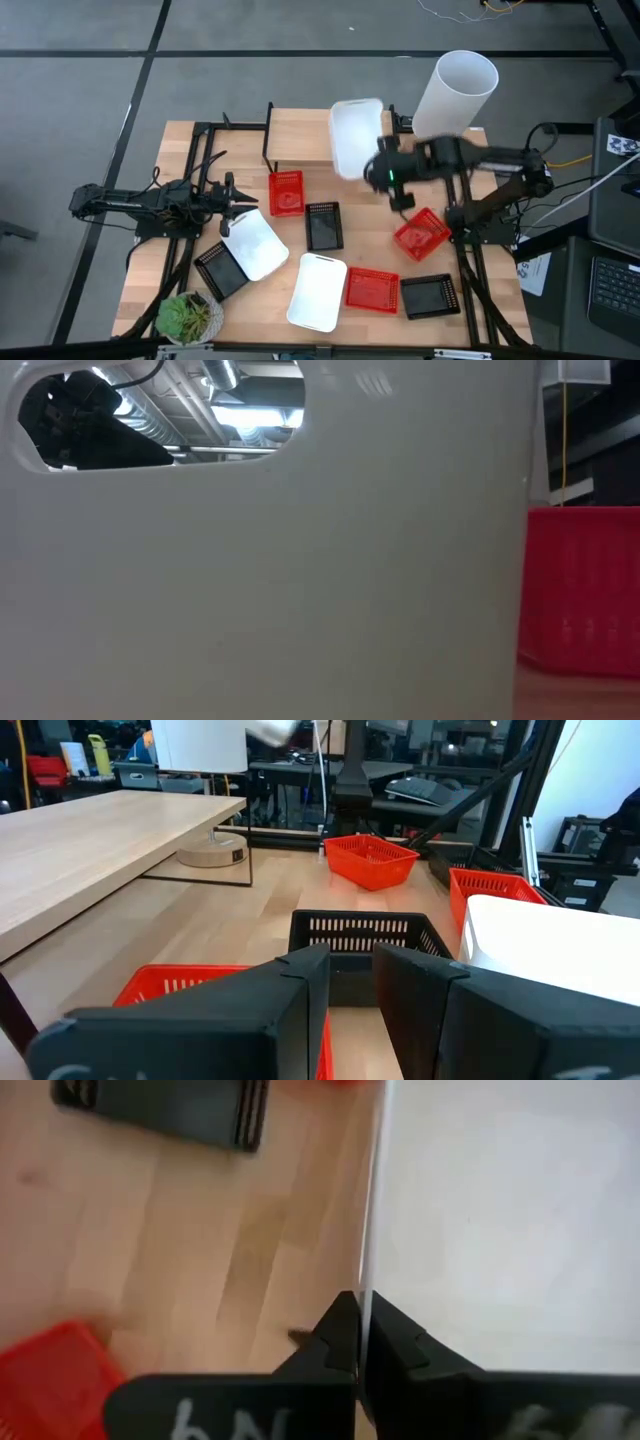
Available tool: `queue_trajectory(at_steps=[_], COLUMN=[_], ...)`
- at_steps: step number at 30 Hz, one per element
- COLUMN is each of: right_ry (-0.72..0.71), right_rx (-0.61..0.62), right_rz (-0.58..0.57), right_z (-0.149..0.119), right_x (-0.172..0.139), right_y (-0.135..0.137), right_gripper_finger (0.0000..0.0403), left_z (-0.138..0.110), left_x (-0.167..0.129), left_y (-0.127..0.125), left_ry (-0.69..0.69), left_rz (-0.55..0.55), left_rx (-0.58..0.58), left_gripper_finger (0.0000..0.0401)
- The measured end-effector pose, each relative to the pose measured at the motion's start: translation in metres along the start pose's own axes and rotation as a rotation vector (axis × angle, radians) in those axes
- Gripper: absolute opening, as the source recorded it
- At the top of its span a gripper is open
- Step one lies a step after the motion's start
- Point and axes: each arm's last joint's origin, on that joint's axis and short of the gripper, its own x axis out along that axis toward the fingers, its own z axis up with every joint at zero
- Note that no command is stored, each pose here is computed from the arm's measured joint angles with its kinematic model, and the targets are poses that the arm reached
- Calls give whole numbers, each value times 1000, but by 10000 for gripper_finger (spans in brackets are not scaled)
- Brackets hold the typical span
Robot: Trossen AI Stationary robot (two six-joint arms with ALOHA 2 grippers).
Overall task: Stack baskets on shelf by color
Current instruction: Put the top right white bin on the shelf
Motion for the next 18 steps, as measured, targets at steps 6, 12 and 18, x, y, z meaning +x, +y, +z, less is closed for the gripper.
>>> queue_trajectory(at_steps=[6, 12, 18], right_ry=[-35, -38, -124], right_rx=[72, 200, 255], right_rz=[213, 229, 304], right_z=[-38, -68, -82], right_x=[20, 26, 27], right_y=[-52, -82, -95], right_gripper_finger=[0, 0, 0], left_z=[0, 0, 0], left_x=[0, 0, 0], left_y=[0, 0, 1], left_ry=[0, 0, -2], left_rz=[0, 5, 27], left_rx=[0, 0, 0], left_gripper_finger=[74, 74, 74])
